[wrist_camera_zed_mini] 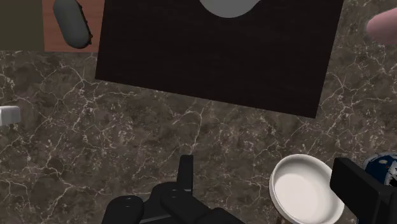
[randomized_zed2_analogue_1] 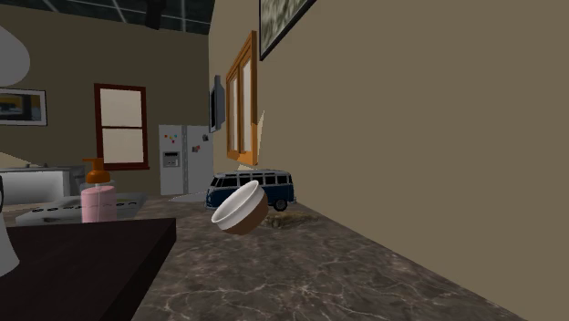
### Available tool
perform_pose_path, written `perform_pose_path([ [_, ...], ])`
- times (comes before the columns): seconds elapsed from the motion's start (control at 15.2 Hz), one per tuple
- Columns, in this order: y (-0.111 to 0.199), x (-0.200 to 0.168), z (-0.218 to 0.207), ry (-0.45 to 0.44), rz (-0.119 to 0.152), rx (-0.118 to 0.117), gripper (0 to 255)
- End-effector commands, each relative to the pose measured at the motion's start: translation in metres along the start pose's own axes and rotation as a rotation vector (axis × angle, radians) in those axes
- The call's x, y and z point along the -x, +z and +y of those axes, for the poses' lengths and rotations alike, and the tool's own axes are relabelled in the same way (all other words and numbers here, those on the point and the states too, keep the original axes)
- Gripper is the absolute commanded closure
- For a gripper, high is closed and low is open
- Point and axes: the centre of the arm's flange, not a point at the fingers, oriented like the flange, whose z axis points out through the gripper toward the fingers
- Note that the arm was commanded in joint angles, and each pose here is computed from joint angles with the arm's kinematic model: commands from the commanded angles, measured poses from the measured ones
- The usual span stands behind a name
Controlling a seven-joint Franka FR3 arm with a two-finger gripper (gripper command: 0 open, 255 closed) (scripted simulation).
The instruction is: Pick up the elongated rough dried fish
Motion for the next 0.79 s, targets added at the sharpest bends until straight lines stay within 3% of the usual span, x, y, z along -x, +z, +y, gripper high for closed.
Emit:
perform_pose_path([
  [0.0, 0.0, 0.0, 0.0, 0.0, 0.0, 0.0, 0],
  [0.73, 0.085, -0.103, -0.054, -0.019, 0.015, 0.015, 0],
])
